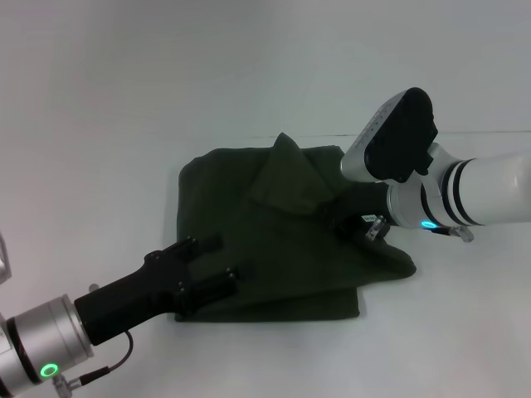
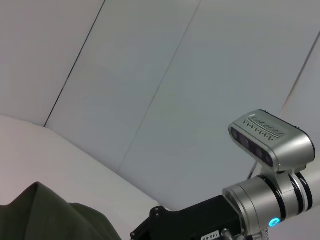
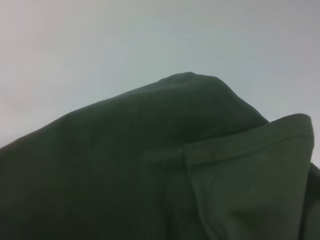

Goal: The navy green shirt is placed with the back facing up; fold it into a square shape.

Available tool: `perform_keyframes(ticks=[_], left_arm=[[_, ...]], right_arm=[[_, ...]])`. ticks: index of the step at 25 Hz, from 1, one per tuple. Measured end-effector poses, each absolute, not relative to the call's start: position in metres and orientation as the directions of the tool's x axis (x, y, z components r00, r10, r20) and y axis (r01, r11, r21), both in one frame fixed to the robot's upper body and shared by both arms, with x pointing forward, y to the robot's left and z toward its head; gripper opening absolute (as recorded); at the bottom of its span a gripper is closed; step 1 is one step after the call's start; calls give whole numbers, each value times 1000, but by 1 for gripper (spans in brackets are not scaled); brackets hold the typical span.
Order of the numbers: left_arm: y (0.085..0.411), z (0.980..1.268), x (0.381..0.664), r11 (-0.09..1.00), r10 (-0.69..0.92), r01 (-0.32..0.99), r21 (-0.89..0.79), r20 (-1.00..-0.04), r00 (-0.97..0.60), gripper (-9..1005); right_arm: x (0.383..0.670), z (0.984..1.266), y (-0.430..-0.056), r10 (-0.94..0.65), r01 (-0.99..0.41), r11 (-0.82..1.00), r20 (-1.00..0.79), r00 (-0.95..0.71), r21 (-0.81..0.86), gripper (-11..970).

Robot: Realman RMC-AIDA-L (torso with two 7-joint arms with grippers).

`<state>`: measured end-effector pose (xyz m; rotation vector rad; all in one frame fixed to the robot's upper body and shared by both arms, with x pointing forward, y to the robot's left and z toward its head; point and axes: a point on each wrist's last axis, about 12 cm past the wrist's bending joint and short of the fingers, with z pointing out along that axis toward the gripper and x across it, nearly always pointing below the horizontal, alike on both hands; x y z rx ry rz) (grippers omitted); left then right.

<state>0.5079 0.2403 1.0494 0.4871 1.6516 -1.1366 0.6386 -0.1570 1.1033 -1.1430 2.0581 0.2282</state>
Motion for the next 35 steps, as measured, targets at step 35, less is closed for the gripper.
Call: perform_keyframes(ticks=[35], left_arm=[[241,1049,508,474,-204,767,-433,-901,-383,875]], right_arm=[[657,1108,-228,-163,-423,901,-829,-535,96,127]])
